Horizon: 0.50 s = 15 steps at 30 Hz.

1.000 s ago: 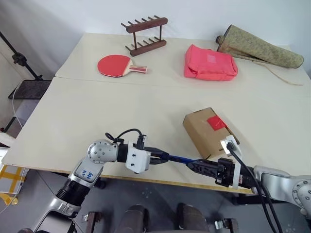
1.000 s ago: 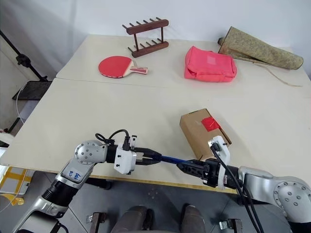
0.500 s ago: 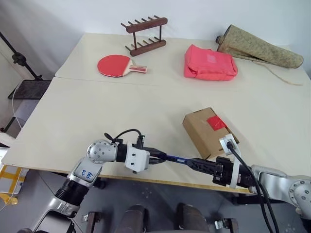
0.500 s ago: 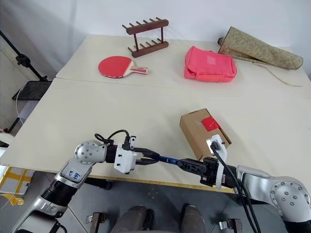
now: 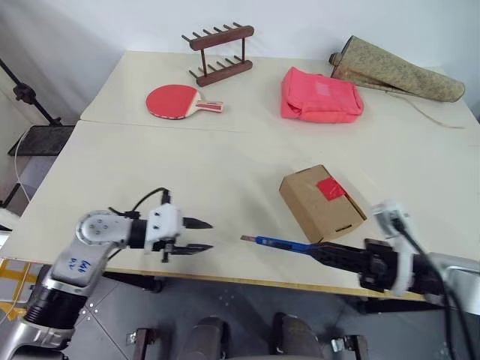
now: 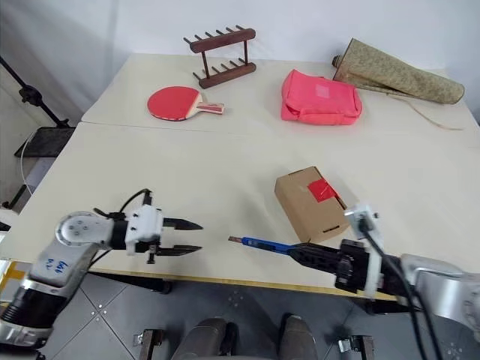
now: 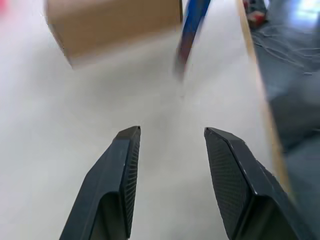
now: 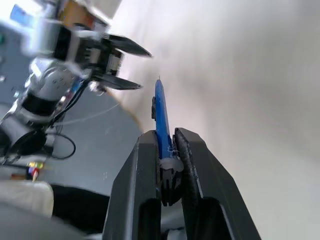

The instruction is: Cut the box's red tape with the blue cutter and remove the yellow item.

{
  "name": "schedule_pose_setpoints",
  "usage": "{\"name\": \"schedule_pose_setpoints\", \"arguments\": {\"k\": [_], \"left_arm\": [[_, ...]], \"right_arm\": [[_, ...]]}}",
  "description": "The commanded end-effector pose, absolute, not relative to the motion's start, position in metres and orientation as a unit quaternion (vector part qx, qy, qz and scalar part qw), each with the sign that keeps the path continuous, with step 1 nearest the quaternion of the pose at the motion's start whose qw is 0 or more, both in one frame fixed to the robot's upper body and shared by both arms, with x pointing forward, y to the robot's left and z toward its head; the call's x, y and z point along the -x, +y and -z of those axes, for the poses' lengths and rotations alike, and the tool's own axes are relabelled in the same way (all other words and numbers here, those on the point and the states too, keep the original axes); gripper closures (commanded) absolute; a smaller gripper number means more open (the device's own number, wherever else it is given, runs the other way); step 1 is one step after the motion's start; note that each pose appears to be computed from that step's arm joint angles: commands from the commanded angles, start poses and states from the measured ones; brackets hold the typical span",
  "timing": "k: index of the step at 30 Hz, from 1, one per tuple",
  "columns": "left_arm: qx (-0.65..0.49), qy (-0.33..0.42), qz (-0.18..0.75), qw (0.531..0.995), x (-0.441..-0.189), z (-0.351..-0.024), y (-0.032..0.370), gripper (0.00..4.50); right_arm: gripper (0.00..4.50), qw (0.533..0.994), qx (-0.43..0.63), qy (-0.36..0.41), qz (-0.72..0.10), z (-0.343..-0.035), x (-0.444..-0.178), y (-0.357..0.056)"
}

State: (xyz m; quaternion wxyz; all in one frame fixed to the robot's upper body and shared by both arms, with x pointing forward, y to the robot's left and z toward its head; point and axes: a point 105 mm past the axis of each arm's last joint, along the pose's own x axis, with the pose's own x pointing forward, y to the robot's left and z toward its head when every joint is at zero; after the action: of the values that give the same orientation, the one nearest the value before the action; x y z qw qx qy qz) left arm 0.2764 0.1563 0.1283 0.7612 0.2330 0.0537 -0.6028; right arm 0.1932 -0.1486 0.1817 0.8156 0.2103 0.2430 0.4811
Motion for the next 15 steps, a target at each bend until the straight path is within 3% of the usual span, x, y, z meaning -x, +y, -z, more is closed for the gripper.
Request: {"name": "schedule_pose_setpoints", "arguments": {"k": [1,7,10,15], "left_arm": [[-0.184,0.028,0.580,0.793,-0.294,-0.145,0.159,2.73],[-0.160,-0.007,0.612,0.775,-0.322,-0.156,0.111,4.41],[-0.157,-0.022,0.641,0.751,-0.338,-0.168,0.070,4.50],[-0.162,-0.040,0.672,0.722,-0.358,-0.193,-0.003,4.50]], "right_arm": [[4.33,0.824,-0.192,0.197,-0.495,-0.215,-0.179,-0.156],[4.33,0.904,-0.093,0.148,-0.390,-0.247,-0.198,-0.204],[4.33,0.942,-0.025,0.121,-0.311,-0.272,-0.223,-0.233],[4.33,0.954,0.036,0.131,-0.267,-0.288,-0.247,-0.243]]}}
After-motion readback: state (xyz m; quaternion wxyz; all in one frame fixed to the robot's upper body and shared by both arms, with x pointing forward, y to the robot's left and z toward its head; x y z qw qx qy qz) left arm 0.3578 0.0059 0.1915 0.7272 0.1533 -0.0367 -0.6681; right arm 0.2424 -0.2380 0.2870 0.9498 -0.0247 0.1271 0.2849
